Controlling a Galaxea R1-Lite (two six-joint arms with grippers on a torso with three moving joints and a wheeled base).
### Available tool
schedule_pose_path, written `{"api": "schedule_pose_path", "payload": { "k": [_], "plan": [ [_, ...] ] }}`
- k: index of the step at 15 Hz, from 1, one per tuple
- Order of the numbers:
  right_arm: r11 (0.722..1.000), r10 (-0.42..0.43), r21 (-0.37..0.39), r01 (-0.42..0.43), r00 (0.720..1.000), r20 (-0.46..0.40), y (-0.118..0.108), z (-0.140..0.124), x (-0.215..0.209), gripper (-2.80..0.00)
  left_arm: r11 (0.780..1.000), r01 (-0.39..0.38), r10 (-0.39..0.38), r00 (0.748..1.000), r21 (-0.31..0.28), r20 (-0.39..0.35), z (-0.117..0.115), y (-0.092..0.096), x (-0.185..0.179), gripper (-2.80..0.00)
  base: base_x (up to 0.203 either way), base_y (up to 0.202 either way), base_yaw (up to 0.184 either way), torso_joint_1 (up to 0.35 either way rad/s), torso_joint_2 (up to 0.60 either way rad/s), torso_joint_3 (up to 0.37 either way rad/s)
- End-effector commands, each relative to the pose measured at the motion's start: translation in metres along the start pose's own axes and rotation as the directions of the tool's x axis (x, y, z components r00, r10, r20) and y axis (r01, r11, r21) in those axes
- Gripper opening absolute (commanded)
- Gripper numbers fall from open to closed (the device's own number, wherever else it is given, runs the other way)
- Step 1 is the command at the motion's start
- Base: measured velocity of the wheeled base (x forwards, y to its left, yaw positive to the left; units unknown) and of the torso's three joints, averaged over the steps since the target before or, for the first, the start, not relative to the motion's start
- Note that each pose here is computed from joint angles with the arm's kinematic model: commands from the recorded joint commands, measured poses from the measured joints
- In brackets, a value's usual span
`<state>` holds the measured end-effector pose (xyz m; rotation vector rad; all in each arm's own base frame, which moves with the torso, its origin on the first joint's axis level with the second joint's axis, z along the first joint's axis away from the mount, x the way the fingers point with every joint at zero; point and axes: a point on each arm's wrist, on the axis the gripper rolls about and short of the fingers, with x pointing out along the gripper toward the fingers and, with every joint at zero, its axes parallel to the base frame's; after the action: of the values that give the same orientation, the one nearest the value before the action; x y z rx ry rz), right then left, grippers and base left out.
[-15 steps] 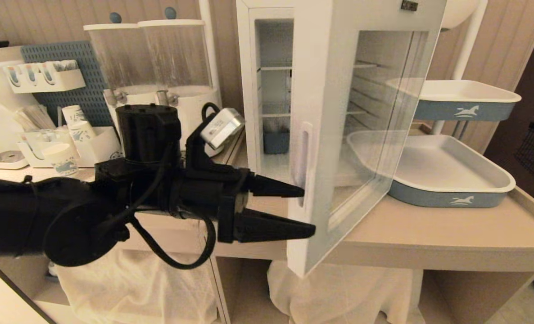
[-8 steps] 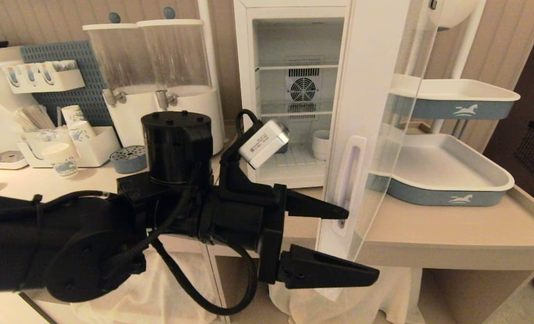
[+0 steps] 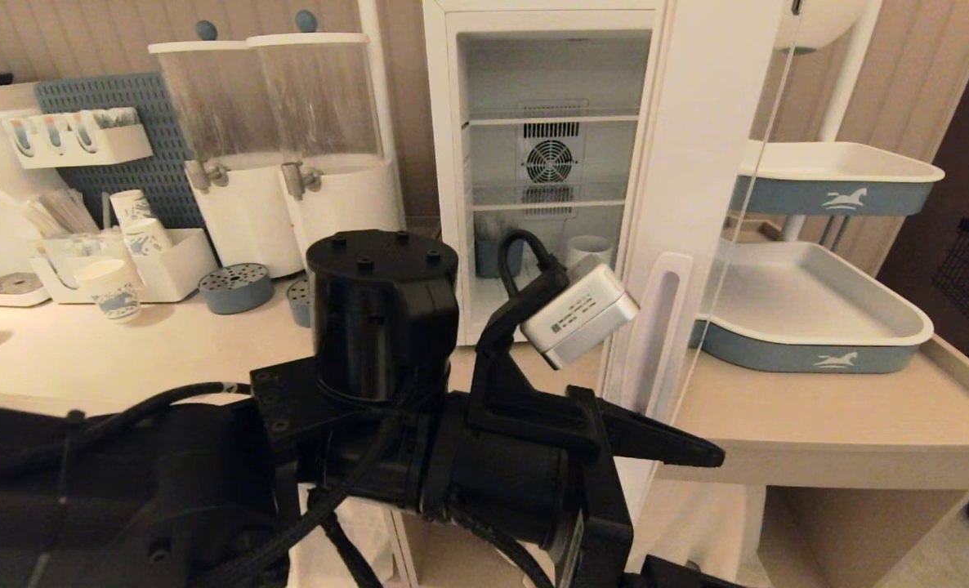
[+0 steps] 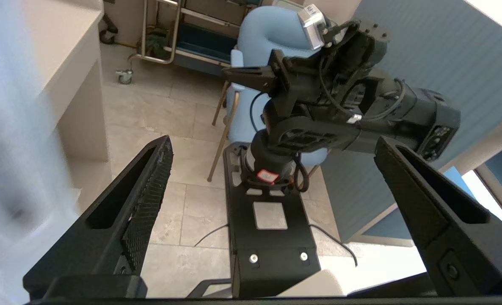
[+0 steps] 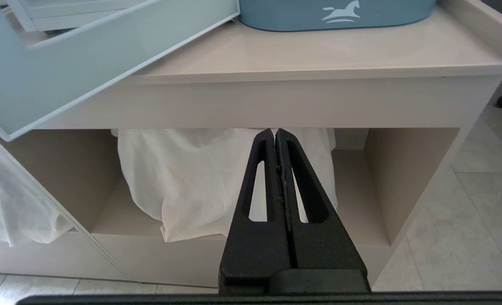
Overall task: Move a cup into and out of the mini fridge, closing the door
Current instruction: Open the freezer door
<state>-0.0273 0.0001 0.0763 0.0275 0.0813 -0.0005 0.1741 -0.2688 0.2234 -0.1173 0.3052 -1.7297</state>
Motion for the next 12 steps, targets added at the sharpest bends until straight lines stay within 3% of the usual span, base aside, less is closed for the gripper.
{"api": "schedule_pose_path", "payload": {
  "k": [1, 6, 10, 12],
  "plan": [
    [1.000, 0.001, 0.000, -0.001, 1.000, -0.002, 0.000, 0.000, 0.000, -2.80, 0.999, 0.039, -0.039, 0.999, 0.014, 0.004, 0.003, -0.014, 0.005, 0.00, 0.000, 0.000, 0.000, 0.000, 0.00, 0.000],
    [1.000, 0.001, 0.000, -0.001, 1.000, -0.002, 0.000, 0.000, 0.000, -2.80, 0.999, 0.032, -0.033, 0.999, 0.036, 0.021, 0.005, -0.032, -0.014, 0.00, 0.000, 0.000, 0.000, 0.000, 0.00, 0.000],
    [1.000, 0.001, 0.000, -0.001, 1.000, -0.002, 0.000, 0.000, 0.000, -2.80, 0.990, -0.128, 0.121, 0.986, 0.055, 0.111, 0.020, -0.024, -0.071, 0.00, 0.000, 0.000, 0.000, 0.000, 0.00, 0.000],
    [1.000, 0.001, 0.000, -0.001, 1.000, -0.002, 0.000, 0.000, 0.000, -2.80, 0.984, -0.168, 0.159, 0.978, 0.059, 0.132, 0.023, -0.024, -0.086, 0.00, 0.000, 0.000, 0.000, 0.000, 0.00, 0.000]
  ]
}}
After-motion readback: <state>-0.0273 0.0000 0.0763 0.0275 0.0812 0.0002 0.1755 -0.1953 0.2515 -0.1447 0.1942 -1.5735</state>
